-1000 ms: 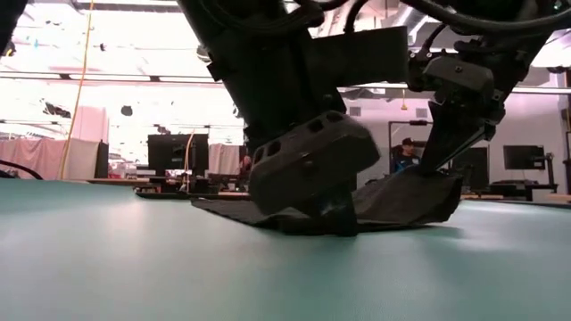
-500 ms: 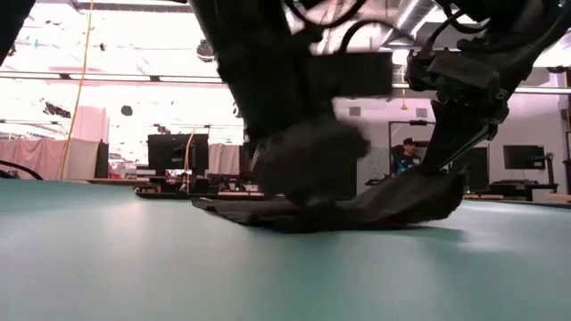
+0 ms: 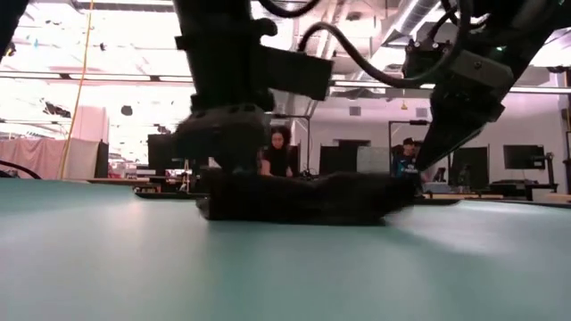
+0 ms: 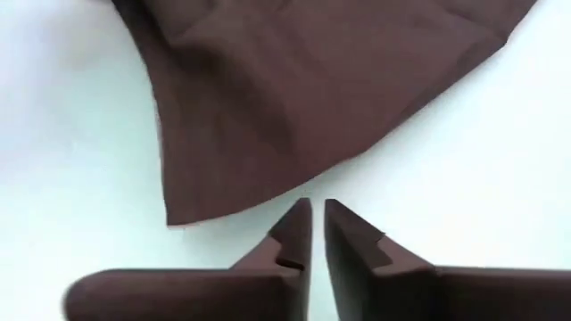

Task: Roll towel into tight, uniform cylinder
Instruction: Roll the black towel

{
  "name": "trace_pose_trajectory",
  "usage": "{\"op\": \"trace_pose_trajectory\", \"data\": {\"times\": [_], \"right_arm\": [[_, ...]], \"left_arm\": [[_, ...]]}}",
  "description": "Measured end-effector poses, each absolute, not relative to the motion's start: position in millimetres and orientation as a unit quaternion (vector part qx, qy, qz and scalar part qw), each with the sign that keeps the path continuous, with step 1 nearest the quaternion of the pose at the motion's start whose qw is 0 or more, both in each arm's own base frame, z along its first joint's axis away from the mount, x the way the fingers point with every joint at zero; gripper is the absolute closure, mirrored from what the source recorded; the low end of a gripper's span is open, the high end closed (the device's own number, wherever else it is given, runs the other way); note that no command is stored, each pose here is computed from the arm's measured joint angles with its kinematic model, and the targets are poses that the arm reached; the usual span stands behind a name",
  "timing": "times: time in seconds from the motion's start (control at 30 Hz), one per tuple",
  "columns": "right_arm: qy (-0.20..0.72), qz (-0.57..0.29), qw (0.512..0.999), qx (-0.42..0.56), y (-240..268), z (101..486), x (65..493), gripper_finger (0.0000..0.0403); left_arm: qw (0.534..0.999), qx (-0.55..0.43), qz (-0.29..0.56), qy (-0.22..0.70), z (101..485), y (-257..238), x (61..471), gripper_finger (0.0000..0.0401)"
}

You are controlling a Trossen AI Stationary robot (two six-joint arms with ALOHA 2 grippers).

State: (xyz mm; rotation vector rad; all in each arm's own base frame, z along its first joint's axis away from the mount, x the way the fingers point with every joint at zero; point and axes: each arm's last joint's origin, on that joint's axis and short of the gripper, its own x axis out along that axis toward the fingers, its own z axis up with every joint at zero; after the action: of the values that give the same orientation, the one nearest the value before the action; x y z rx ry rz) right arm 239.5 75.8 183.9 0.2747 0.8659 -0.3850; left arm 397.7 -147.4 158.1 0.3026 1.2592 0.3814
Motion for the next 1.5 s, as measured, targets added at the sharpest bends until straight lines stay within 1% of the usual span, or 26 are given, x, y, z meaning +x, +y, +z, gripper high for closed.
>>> {"op": "trace_pose_trajectory", "data": {"times": [0.17, 0.23, 0.3, 0.4, 0.53, 0.67, 0.8, 0.97, 1.07, 1.23, 1.5], "right_arm": [[0.413, -0.154, 0.894, 0.086, 75.6, 192.5, 235.8, 0.0290], [0.408, -0.110, 0.905, 0.040, 80.3, 199.1, 232.8, 0.0272], [0.396, -0.049, 0.917, -0.020, 90.2, 206.2, 229.0, 0.0257], [0.373, 0.030, 0.922, -0.104, 108.6, 212.2, 222.4, 0.0242], [0.362, 0.084, 0.913, -0.167, 132.1, 205.0, 218.7, 0.0232], [0.358, 0.074, 0.896, -0.253, 145.0, 188.8, 222.4, 0.0225], [0.339, 0.083, 0.889, -0.297, 149.2, 178.2, 236.2, 0.0212], [0.378, 0.086, 0.856, -0.342, 146.7, 168.8, 246.7, 0.0192], [0.390, 0.097, 0.836, -0.374, 145.4, 162.1, 253.8, 0.0188], [0.426, 0.103, 0.809, -0.391, 139.0, 143.3, 262.9, 0.0190], [0.433, 0.081, 0.810, -0.388, 132.4, 141.0, 267.5, 0.0192]], "left_arm": [[0.785, 0.147, 0.174, 0.576, 163.2, -147.7, 397.5, 0.0401], [0.780, 0.154, 0.171, 0.582, 163.2, -147.1, 396.5, 0.0401], [0.775, 0.158, 0.167, 0.588, 163.0, -146.9, 395.3, 0.0401], [0.773, 0.156, 0.161, 0.594, 166.5, -146.9, 393.2, 0.0401], [0.784, 0.148, 0.157, 0.582, 182.2, -146.2, 390.4, 0.0401], [0.799, 0.140, 0.159, 0.562, 194.0, -145.8, 390.2, 0.0401], [0.811, 0.132, 0.159, 0.547, 197.7, -146.6, 392.6, 0.0401], [0.809, 0.136, 0.157, 0.549, 197.6, -146.5, 392.2, 0.0401], [0.809, 0.140, 0.154, 0.550, 197.6, -146.5, 392.2, 0.0401], [0.809, 0.141, 0.154, 0.550, 197.6, -146.6, 392.1, 0.0401], [0.807, 0.143, 0.154, 0.552, 197.5, -146.3, 391.6, 0.0401]]}}
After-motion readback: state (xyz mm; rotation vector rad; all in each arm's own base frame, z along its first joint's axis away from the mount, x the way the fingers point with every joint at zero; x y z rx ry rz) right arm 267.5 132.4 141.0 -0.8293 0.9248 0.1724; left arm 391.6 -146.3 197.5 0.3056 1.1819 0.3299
